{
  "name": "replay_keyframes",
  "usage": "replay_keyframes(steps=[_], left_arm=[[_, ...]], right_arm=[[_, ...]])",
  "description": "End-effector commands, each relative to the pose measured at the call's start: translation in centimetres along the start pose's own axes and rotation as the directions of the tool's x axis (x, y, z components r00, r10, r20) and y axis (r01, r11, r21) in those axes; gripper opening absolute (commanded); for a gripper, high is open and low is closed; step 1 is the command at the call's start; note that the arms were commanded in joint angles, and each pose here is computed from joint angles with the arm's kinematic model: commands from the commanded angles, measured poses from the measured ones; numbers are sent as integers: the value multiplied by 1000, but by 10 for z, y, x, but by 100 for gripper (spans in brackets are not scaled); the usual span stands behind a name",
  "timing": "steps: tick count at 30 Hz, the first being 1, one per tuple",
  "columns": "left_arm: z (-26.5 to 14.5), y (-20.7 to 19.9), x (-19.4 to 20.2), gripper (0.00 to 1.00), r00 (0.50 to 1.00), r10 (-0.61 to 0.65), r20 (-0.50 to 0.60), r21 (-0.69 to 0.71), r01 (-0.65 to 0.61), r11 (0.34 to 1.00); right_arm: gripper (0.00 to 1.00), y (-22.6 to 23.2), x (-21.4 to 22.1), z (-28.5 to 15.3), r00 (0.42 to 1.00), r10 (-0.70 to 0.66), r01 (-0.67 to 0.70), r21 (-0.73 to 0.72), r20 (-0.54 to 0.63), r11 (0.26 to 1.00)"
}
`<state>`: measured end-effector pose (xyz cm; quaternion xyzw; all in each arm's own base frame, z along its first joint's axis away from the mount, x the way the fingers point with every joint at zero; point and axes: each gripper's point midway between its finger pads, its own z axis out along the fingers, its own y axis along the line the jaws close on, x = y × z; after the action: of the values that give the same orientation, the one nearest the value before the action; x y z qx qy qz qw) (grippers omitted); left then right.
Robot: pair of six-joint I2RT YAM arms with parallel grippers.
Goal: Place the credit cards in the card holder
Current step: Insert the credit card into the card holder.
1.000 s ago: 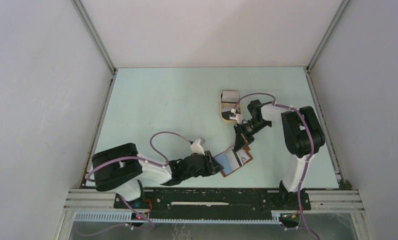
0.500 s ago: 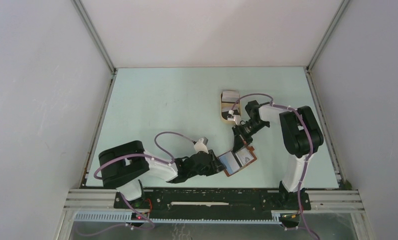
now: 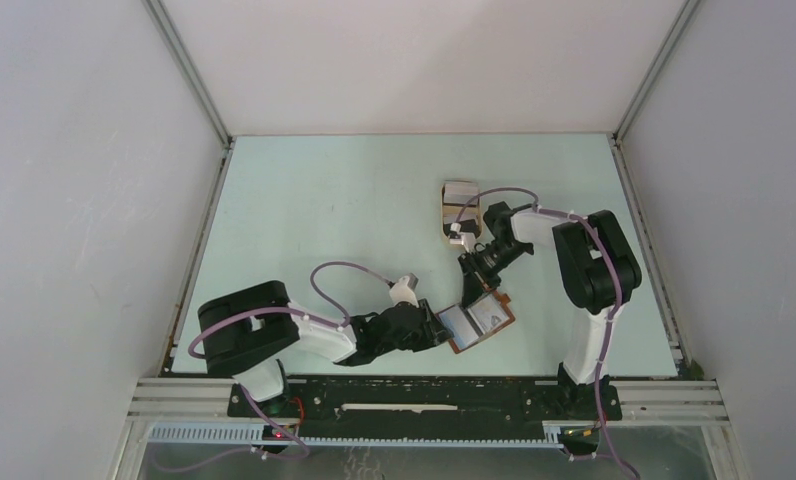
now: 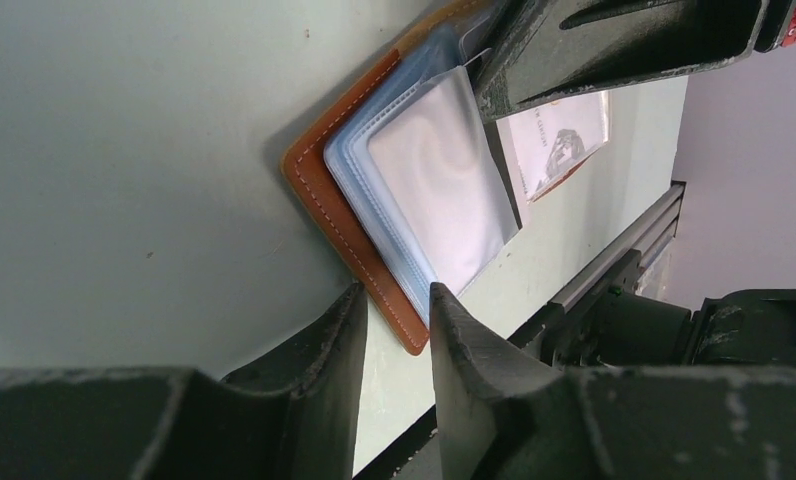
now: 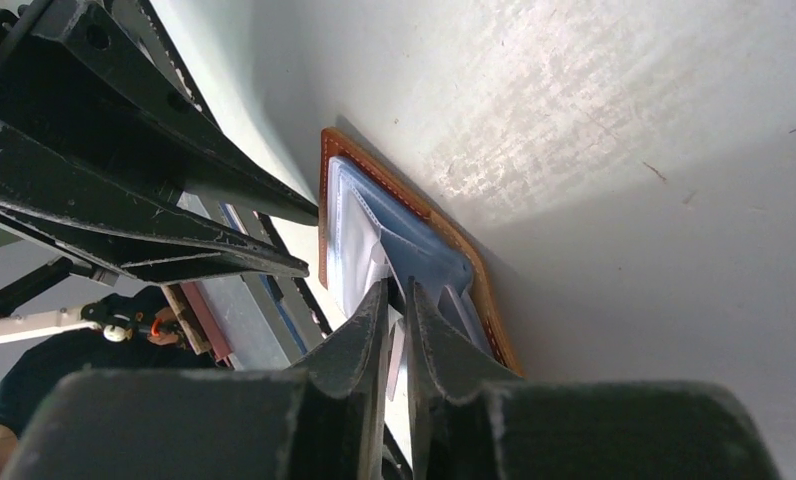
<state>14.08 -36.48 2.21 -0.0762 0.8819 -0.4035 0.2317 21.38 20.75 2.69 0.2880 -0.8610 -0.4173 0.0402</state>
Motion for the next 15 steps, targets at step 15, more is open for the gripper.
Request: replay_keyframes(steps=[15], left_arm=[[-15,22,-11,36,991,131,36,-61,-129,990]], right_arm=[[40,12,-19,-20,990,-133,128,88,52,988]])
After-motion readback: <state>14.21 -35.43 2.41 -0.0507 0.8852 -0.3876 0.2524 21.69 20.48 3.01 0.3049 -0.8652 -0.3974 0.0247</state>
